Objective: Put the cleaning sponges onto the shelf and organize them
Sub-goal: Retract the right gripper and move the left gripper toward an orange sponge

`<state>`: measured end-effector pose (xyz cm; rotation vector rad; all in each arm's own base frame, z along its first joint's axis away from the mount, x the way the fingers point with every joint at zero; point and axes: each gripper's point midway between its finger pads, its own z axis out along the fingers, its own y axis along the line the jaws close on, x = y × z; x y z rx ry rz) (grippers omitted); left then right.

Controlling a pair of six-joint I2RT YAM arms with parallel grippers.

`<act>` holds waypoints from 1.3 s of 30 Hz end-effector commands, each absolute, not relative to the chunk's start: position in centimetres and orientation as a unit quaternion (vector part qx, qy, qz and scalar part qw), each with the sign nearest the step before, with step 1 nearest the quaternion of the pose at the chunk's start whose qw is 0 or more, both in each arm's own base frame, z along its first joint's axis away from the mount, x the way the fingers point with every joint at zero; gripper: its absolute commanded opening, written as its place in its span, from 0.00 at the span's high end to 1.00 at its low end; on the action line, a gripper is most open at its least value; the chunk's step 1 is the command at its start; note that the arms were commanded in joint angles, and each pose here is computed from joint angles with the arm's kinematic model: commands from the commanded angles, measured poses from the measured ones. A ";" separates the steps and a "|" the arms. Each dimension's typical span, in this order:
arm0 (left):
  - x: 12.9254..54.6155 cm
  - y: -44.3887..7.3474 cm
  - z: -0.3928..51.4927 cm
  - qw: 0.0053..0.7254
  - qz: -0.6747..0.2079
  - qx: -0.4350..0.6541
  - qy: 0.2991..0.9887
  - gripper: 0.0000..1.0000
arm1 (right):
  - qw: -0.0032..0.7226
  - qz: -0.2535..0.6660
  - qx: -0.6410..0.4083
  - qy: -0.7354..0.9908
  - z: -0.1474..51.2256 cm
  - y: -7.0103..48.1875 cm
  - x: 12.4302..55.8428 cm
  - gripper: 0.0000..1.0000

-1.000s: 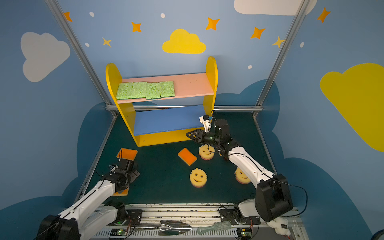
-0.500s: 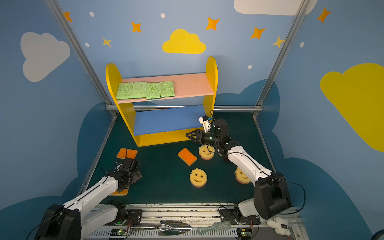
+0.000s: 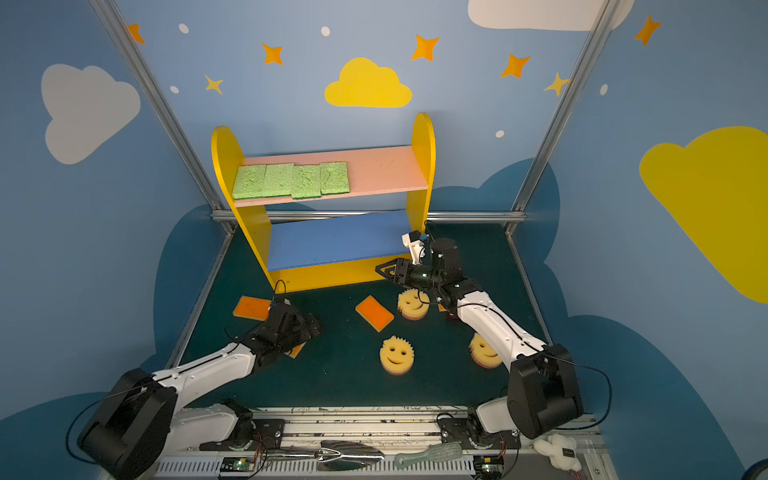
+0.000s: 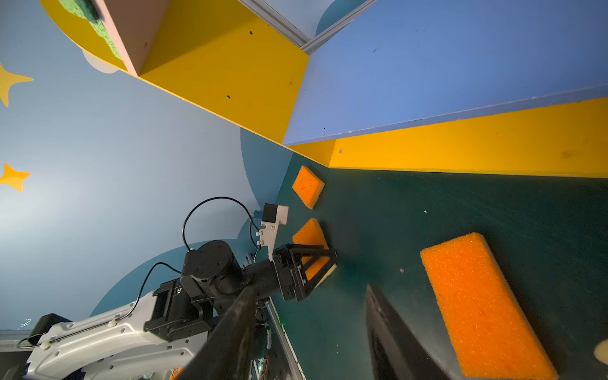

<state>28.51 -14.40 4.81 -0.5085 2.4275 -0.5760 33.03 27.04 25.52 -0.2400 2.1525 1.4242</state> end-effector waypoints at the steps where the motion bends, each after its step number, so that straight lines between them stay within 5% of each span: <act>1: 29.0 -19.6 6.7 0.270 -0.303 -0.144 0.903 0.01 | 0.275 0.529 -0.093 0.798 26.1 26.3 32.6 0.47; 14: 29.4 -24.3 13.2 0.301 -0.325 -0.042 0.896 0.07 | 0.260 0.524 -0.064 0.808 25.2 24.2 32.8 0.47; 23: 26.4 -19.0 12.0 0.320 -0.283 -0.077 0.901 0.44 | 0.230 0.528 -0.061 0.815 22.9 25.0 32.6 0.49; 39: 23.2 -13.6 3.4 0.280 -0.238 -0.223 0.903 0.39 | 0.220 0.514 -0.059 0.827 21.6 25.3 32.4 0.48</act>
